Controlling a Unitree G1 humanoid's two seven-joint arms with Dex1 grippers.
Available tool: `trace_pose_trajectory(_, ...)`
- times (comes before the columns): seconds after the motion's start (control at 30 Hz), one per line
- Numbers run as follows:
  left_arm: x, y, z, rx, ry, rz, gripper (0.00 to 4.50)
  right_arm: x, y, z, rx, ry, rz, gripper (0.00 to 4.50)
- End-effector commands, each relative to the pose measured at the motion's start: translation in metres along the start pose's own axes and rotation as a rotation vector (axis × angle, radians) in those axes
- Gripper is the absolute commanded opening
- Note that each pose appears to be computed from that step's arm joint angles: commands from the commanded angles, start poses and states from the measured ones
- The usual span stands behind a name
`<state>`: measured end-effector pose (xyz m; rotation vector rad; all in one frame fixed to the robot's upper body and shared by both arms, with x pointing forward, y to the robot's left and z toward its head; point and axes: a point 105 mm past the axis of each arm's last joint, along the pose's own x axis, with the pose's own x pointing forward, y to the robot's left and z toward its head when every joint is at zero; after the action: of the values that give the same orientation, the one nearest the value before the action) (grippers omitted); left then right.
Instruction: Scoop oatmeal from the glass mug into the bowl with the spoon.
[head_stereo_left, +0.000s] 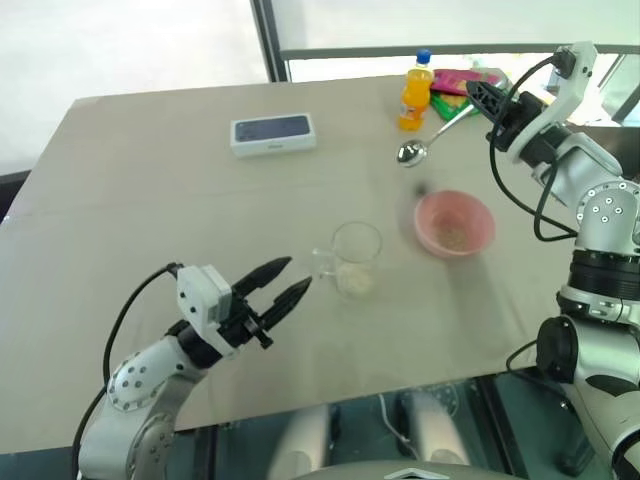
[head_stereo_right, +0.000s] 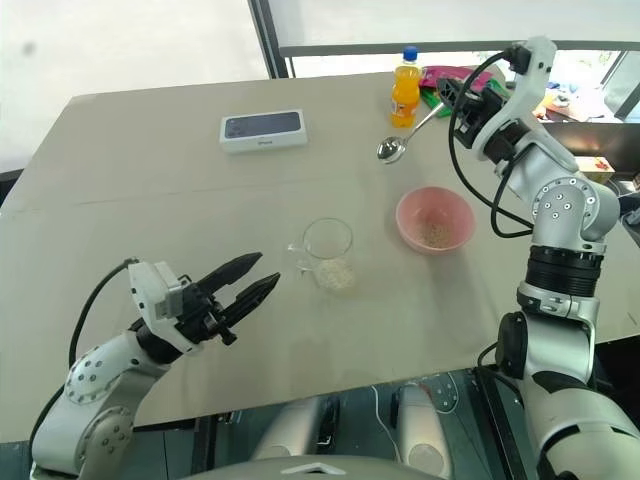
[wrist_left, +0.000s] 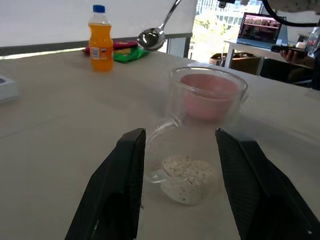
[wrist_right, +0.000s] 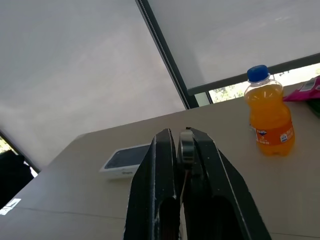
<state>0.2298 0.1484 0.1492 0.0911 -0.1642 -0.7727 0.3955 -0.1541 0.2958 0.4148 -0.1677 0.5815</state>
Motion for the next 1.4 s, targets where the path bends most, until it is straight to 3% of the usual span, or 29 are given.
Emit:
trace_pose_trajectory(0.03, 0.008, 0.003, -0.005, 0.075, -0.006, 0.016, 2.27, -0.002, 0.004, 0.020, -0.026, -0.072, 0.003, 0.00)
trace_pose_trajectory(0.37, 0.032, 0.010, -0.022, 0.134, -0.005, 0.018, 2.27, -0.003, 0.002, 0.026, -0.043, -0.093, -0.016, 0.00)
trace_pose_trajectory(1.03, 0.064, 0.026, -0.023, 0.057, -0.054, 0.090, 2.27, -0.010, -0.004, 0.026, -0.082, -0.108, -0.054, 0.00)
trace_pose_trajectory(1.13, 0.065, 0.025, -0.027, 0.055, -0.039, 0.085, 1.57, -0.011, -0.006, 0.029, -0.079, -0.122, -0.067, 0.00)
trace_pose_trajectory(1.2, 0.066, 0.025, -0.029, 0.053, -0.033, 0.082, 0.60, -0.011, -0.006, 0.029, -0.083, -0.124, -0.068, 0.00)
trace_pose_trajectory(1.27, 0.068, 0.025, -0.029, 0.052, -0.035, 0.080, 0.06, -0.012, -0.006, 0.030, -0.087, -0.124, -0.069, 0.00)
trace_pose_trajectory(1.4, 0.075, 0.026, -0.027, 0.055, -0.043, 0.081, 0.06, -0.011, -0.006, 0.027, -0.088, -0.123, -0.070, 0.00)
